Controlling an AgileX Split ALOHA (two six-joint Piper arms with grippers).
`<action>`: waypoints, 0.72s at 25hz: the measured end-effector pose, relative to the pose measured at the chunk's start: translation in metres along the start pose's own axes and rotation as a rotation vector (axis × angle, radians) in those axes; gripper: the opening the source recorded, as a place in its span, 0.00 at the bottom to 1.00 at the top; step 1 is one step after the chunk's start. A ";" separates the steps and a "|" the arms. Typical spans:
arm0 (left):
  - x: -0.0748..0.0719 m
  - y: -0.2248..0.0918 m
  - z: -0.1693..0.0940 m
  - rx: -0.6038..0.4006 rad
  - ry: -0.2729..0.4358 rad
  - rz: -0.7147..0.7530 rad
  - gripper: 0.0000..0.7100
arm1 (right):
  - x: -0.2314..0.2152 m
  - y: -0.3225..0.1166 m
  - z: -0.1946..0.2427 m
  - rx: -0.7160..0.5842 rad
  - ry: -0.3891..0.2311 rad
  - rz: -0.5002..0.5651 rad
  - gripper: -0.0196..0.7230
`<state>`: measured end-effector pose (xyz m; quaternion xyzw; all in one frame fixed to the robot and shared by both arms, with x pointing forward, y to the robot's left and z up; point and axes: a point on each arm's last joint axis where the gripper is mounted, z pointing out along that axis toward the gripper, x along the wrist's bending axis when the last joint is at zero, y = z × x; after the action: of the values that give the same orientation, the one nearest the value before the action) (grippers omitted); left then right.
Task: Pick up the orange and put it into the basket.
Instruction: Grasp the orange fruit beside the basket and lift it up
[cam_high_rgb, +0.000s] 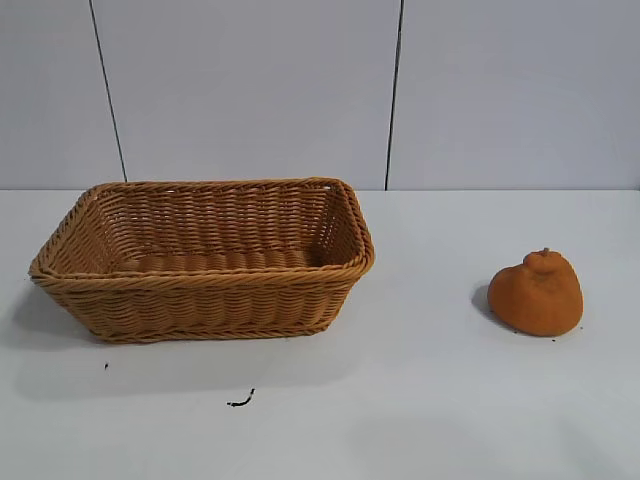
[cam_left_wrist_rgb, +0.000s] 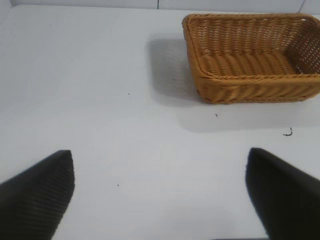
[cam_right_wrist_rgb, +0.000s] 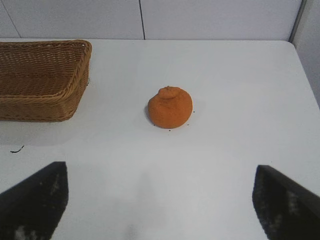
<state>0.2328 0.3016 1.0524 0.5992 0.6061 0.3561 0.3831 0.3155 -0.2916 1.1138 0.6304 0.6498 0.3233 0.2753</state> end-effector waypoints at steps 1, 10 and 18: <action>0.000 0.000 0.000 0.000 0.000 0.000 0.94 | 0.000 0.014 0.009 0.040 -0.002 0.010 0.96; 0.000 0.000 0.000 -0.001 0.000 0.000 0.94 | -0.001 0.114 0.140 0.397 -0.009 0.034 0.96; 0.000 0.000 0.000 -0.001 0.000 0.000 0.94 | -0.004 0.130 0.242 0.589 -0.013 0.043 0.96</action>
<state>0.2328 0.3016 1.0525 0.5990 0.6059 0.3564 0.3835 0.5839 -0.2785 1.0588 0.6989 0.7004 0.1223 0.0776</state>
